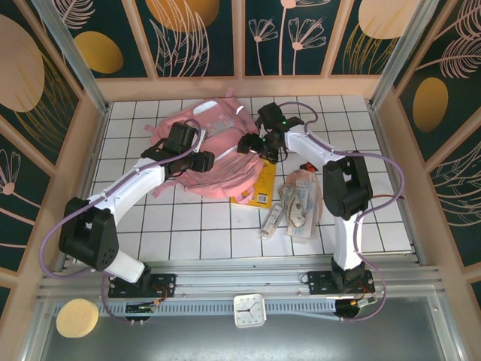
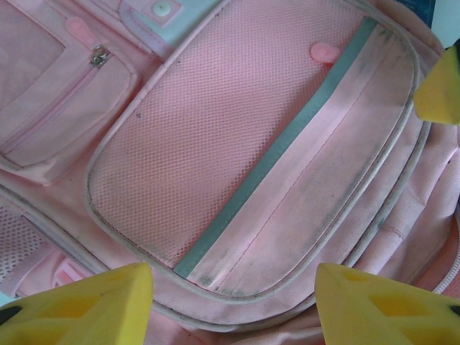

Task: Pack the student bag

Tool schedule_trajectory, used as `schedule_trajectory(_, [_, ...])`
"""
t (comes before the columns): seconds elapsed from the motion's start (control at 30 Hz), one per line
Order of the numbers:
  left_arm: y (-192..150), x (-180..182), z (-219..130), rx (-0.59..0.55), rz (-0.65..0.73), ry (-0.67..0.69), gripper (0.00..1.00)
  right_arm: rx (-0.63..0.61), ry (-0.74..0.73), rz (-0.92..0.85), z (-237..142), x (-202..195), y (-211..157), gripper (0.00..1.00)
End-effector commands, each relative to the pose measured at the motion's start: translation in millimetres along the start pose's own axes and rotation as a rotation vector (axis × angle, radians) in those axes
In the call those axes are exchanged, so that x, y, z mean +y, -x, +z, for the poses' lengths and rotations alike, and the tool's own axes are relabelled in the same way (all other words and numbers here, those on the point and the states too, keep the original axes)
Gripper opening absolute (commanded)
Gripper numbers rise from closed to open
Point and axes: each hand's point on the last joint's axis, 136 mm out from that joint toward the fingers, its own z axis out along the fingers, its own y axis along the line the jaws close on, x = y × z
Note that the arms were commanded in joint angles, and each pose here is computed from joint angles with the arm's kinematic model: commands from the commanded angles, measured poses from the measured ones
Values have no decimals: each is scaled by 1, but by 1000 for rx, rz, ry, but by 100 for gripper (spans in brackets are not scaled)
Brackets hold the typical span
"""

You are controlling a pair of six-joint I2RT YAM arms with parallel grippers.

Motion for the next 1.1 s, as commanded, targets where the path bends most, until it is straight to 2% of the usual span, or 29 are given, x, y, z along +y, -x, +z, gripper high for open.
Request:
schedule_trajectory(0.0, [5, -4, 3, -15, 29, -21, 61, -18, 6, -10, 5, 6, 7, 78])
schedule_trajectory(0.13, [4, -4, 1, -9, 33, -16, 60, -29, 32, -21, 13, 16, 20, 58])
schedule_trajectory(0.2, [4, -4, -1, -12, 29, -15, 60, -31, 39, -26, 14, 19, 24, 45])
schedule_trajectory(0.27, [4, -3, -3, -18, 23, -14, 60, -31, 38, -29, 15, 19, 25, 38])
schedule_trajectory(0.33, [2, -3, -4, -17, 21, -15, 60, -33, 38, -31, 13, 19, 26, 22])
schedule_trajectory(0.4, [0, -7, -5, -16, 35, -29, 60, -35, 49, -35, 7, 23, 27, 0])
schedule_trajectory(0.67, [16, -37, -21, -93, 166, -69, 63, -126, 198, -40, -54, 80, 53, 0])
schedule_trajectory(0.77, [27, -47, -26, -125, 189, -89, 70, -129, 268, -25, -69, 99, 57, 0])
schedule_trajectory(0.83, [31, -52, -26, -132, 209, -92, 71, -132, 315, -12, -79, 110, 60, 0])
schedule_trajectory(0.87, [31, -54, -25, -132, 219, -91, 76, -135, 338, -7, -84, 116, 61, 0])
schedule_trajectory(0.97, [32, -50, -20, -115, 236, -40, 78, -144, 380, 0, -98, 128, 64, 0])
schedule_trajectory(1.07, [36, -31, -15, -102, 238, 86, 77, -148, 408, 2, -111, 137, 64, 0])
